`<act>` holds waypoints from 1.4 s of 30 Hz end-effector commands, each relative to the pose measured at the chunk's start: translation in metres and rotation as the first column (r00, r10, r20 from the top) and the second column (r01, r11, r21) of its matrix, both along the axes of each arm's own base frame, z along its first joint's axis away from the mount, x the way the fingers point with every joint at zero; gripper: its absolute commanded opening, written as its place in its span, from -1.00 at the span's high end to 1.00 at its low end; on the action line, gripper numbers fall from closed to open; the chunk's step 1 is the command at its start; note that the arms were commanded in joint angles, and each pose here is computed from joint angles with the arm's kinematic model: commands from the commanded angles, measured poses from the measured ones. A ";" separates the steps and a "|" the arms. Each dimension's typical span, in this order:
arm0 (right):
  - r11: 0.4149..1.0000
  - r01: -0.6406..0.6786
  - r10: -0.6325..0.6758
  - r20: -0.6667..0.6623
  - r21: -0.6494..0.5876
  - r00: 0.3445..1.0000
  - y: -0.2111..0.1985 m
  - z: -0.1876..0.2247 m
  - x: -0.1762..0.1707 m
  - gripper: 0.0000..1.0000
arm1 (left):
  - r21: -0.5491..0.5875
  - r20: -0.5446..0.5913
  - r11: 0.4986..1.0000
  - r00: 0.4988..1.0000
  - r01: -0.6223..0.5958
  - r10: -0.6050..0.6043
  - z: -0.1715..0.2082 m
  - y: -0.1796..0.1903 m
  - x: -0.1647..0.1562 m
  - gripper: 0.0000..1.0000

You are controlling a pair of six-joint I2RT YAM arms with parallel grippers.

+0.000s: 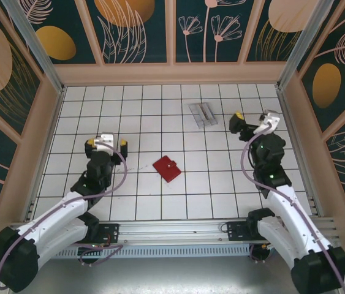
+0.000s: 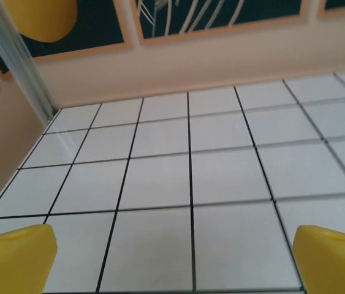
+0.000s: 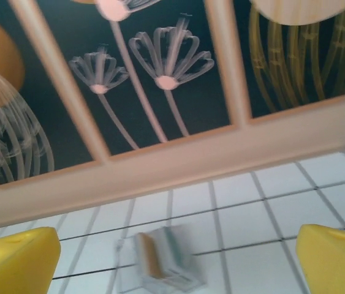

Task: Put the credit cards into the card holder
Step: Reset both arms

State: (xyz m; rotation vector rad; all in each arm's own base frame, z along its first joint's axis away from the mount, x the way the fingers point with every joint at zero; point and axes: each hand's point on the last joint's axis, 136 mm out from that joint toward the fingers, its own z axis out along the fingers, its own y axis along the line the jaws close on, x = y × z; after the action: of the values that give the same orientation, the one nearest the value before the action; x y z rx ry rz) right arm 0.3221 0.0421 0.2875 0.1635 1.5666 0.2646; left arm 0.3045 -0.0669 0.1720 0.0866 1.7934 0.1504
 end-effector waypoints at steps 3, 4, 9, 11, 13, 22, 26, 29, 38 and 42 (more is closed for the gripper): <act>0.995 0.080 -0.077 0.061 -0.056 0.995 -0.028 -0.051 -0.012 -0.98 | -0.034 0.168 0.999 0.986 0.018 -0.012 0.016 0.021 0.010 -0.98; 0.993 0.073 -0.066 0.069 -0.096 0.995 -0.029 -0.060 -0.014 -0.98 | -0.055 0.150 0.998 0.989 0.020 -0.012 0.007 0.028 0.012 -0.97; 0.977 0.184 -0.184 0.004 -0.113 0.983 -0.060 -0.107 -0.020 -0.98 | -0.073 0.120 0.997 0.992 -0.039 0.048 -0.019 0.050 0.017 -0.97; 0.973 0.205 -0.211 -0.050 -0.110 0.976 -0.070 -0.128 -0.021 -0.98 | -0.066 0.086 0.994 0.992 -0.085 0.090 -0.026 0.059 0.025 -0.98; 0.970 0.209 -0.216 -0.055 -0.123 0.975 -0.073 -0.136 -0.022 -0.98 | -0.066 0.110 0.994 0.989 -0.091 0.098 -0.023 0.062 0.027 -0.98; 0.981 0.113 -0.115 0.001 -0.154 0.993 -0.060 -0.130 0.004 -0.98 | -0.087 0.166 0.996 0.986 0.002 0.012 -0.015 0.051 0.054 -0.98; 0.987 0.107 -0.108 -0.006 -0.118 0.994 -0.062 -0.145 0.019 -0.98 | -0.158 0.178 0.985 0.980 -0.066 0.094 -0.021 0.073 0.060 -0.98; 0.989 0.097 -0.106 -0.073 -0.115 0.992 -0.064 -0.157 0.037 -0.98 | -0.212 0.236 0.975 0.965 -0.067 0.118 -0.024 0.085 0.055 -0.98; 0.984 0.087 -0.108 -0.130 -0.155 0.986 -0.056 -0.166 0.053 -0.98 | -0.211 0.136 0.970 0.980 -0.118 0.149 -0.036 0.090 0.072 -0.98; 0.981 0.104 -0.127 -0.132 -0.165 0.983 -0.058 -0.166 0.053 -0.98 | -0.209 0.139 0.971 0.979 -0.116 0.147 -0.036 0.090 0.070 -0.98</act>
State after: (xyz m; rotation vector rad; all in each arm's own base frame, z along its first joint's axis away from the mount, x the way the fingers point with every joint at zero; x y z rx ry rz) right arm 0.3722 -0.0152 0.1164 0.1536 1.7186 0.0628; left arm 0.3737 0.0204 0.1285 -0.1582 1.6815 0.0780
